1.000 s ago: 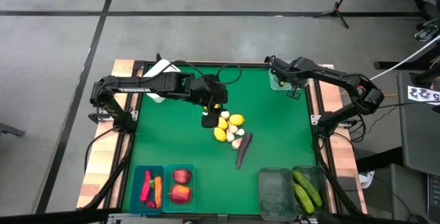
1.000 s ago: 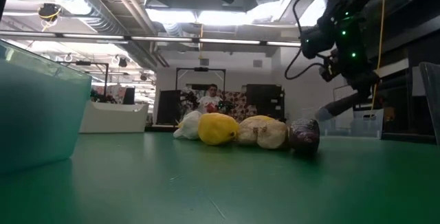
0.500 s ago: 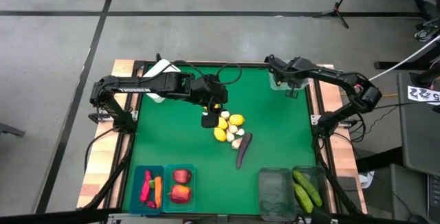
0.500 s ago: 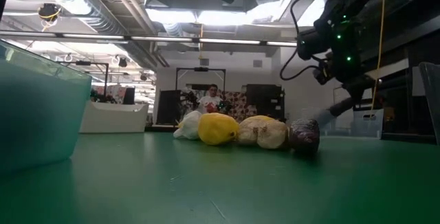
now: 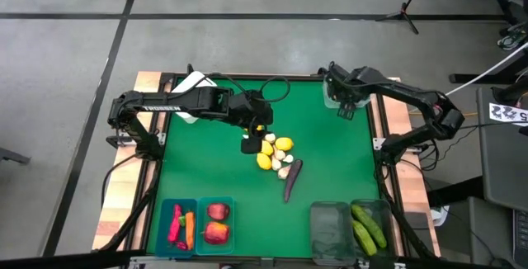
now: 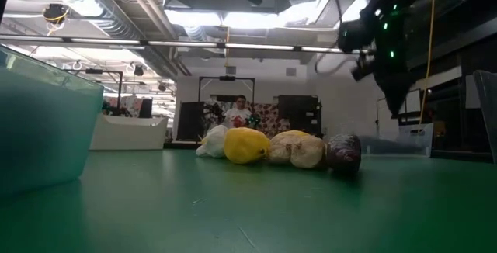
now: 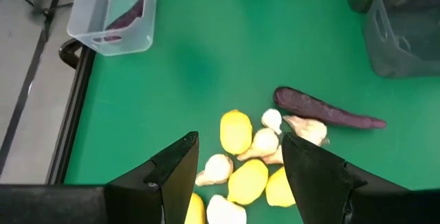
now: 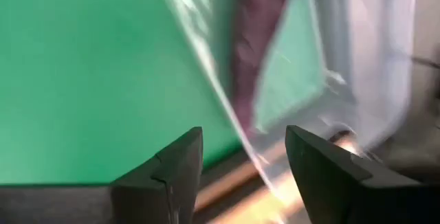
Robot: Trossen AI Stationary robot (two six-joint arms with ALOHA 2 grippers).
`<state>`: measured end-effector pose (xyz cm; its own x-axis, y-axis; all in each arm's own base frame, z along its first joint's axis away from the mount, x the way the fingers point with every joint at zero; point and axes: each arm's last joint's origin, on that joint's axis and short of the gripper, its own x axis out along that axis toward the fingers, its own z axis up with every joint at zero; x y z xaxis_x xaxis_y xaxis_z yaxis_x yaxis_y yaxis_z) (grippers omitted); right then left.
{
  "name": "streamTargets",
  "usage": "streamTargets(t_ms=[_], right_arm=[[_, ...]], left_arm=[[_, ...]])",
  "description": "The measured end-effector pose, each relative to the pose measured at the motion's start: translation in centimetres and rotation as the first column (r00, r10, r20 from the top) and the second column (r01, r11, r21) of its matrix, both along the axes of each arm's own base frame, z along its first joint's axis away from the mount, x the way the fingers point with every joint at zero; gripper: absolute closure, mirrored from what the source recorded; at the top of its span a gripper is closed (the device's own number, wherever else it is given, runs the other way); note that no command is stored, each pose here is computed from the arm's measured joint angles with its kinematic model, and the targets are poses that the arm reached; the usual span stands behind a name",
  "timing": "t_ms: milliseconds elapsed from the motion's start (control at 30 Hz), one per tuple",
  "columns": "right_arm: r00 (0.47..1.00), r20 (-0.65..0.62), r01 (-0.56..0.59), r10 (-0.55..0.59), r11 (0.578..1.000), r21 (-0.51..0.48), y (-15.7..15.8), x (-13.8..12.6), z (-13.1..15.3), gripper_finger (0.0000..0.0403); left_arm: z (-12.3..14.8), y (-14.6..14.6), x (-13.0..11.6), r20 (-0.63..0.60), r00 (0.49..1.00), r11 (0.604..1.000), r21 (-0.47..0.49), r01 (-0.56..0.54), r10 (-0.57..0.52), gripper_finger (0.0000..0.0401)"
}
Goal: Sort produce into baskets
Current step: Put the eggplant into the transparent bin
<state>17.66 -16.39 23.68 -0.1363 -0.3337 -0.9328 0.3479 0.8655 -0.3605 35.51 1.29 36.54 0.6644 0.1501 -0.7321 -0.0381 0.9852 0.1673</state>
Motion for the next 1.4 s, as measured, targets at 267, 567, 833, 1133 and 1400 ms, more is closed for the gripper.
streamTargets(t_ms=[267,567,833,1133,1400], right_arm=[[0.824,0.559,-0.224,0.086,0.957,0.184,3.0,-0.9,6.9,0.0194],[0.649,0.747,-0.365,0.145,0.921,0.138,8.7,-3.6,10.9,0.0194],[0.602,0.78,-0.356,0.171,0.932,0.07,11.2,-5.4,12.3,0.0194],[0.597,0.789,-0.332,0.146,0.94,0.078,11.9,-5.7,12.4,0.0194],[0.653,0.748,-0.327,0.119,0.935,0.136,11.8,-5.2,9.8,0.0194]], left_arm=[[-0.2,-1.1,-0.2,-0.025,0.998,0.998,-0.03,0.054,-0.055,0.0196],[-7.3,-4.3,3.2,0.189,0.98,0.99,-0.117,0.078,-0.055,0.0196],[-16.6,-8.5,6.3,0.228,0.948,0.963,-0.201,-0.177,0.222,0.0196],[-22.3,-12.0,8.3,0.239,0.91,0.934,-0.201,-0.294,0.338,0.0196],[-24.5,-13.4,10.1,0.233,0.908,0.937,-0.115,-0.331,0.349,0.0196]])
